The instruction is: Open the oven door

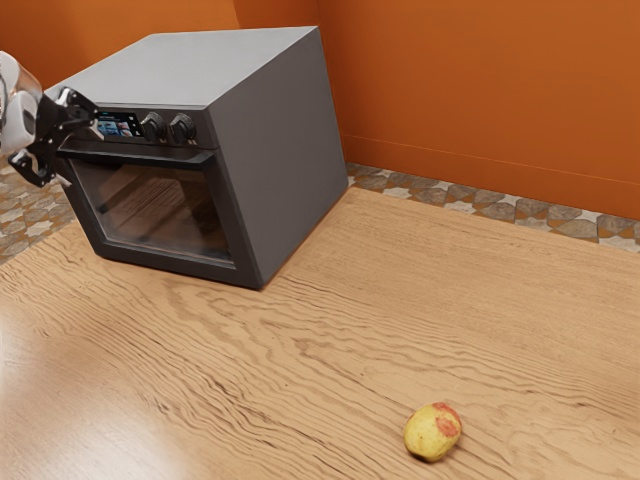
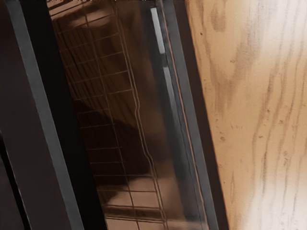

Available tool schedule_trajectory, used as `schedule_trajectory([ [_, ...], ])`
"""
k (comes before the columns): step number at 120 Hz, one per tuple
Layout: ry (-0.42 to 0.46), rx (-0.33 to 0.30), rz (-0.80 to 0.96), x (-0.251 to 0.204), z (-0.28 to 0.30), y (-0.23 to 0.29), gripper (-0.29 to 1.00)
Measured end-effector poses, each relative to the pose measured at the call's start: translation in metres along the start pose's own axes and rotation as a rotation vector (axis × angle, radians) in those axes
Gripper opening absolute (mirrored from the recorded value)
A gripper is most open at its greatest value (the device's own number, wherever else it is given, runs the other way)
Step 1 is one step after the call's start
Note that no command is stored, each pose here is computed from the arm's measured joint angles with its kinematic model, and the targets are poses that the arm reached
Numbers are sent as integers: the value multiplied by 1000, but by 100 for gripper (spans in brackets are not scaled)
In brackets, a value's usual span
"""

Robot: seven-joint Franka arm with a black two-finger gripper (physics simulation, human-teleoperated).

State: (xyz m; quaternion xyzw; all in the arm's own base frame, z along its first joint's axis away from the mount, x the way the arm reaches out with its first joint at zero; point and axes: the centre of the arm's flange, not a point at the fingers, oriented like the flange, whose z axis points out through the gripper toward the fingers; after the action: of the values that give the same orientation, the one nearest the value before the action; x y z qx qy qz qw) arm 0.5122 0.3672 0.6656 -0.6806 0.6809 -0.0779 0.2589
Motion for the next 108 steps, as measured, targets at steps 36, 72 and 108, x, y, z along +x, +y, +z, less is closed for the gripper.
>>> schedule_trajectory([
  [36,39,17,57,-2,18,4,70],
  [72,42,5,113,-5,32,6,76],
  [108,157,37,704,261,-107,89,20],
])
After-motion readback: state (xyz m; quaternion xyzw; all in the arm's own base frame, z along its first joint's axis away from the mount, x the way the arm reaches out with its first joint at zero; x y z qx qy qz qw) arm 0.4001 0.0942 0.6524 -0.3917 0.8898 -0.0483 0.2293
